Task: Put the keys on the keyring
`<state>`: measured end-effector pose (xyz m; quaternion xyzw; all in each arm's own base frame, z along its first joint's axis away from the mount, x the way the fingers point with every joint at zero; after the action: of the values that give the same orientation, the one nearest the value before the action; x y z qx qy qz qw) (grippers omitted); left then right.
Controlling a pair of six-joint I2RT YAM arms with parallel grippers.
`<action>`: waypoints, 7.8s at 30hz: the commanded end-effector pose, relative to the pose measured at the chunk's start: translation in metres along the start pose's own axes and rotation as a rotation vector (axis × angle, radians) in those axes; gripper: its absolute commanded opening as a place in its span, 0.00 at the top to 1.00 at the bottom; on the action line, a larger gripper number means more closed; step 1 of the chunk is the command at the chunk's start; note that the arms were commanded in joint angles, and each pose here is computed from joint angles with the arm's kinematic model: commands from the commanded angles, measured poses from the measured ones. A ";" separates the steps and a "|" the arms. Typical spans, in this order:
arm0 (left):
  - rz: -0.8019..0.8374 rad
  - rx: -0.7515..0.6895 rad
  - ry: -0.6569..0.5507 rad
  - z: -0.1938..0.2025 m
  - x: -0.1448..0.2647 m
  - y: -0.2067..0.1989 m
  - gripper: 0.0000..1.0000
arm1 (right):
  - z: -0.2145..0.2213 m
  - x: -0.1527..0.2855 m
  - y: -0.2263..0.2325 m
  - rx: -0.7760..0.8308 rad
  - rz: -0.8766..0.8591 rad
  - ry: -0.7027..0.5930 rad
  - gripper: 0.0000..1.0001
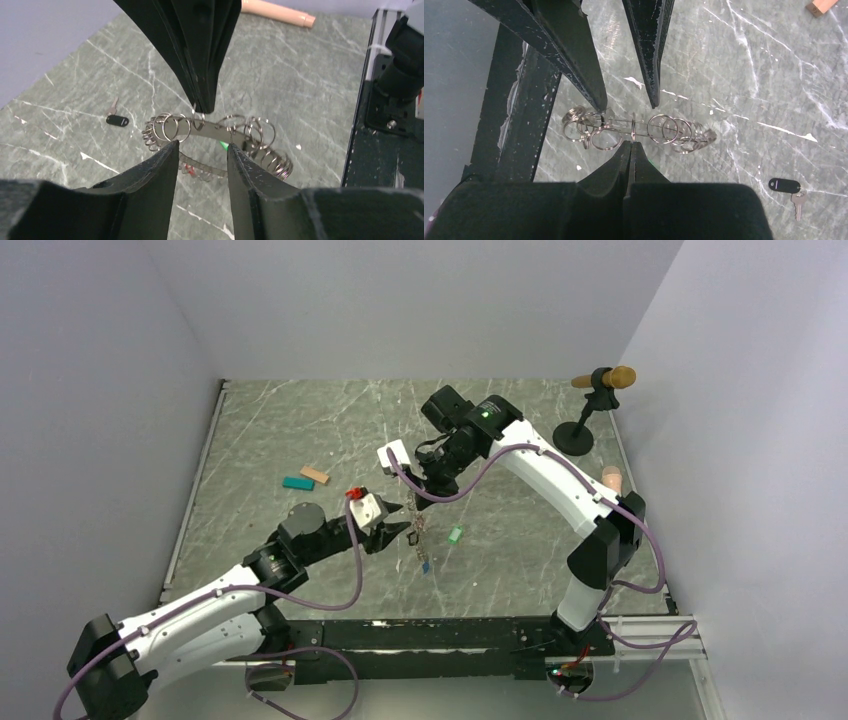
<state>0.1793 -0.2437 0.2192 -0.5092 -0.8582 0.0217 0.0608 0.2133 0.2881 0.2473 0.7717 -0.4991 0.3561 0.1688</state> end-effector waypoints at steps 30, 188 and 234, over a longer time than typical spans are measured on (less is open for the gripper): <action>0.056 0.039 -0.143 -0.033 -0.017 -0.007 0.85 | -0.010 -0.005 0.008 0.007 -0.036 -0.045 1.00; 0.068 0.113 -0.229 -0.002 0.017 -0.014 0.83 | -0.029 -0.023 0.014 -0.038 -0.123 -0.328 1.00; 0.166 -0.010 -0.391 -0.038 0.050 -0.010 1.00 | 0.052 -0.001 0.018 -0.042 0.101 -0.398 0.00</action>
<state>0.1597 -0.2056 0.2226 -0.5286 -0.8344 0.1477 -0.0515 0.1978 0.2473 0.2203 0.8081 -0.5543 0.1731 0.0992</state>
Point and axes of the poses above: each gripper's point midway between its finger pads, its own x axis back along the fingers, its own y axis along the line the jaws close on, z = x × y, the point moved 3 cm from there along x, back along the fingers, and after that the axes turned 12 degrees about x, right-handed, at the moved point
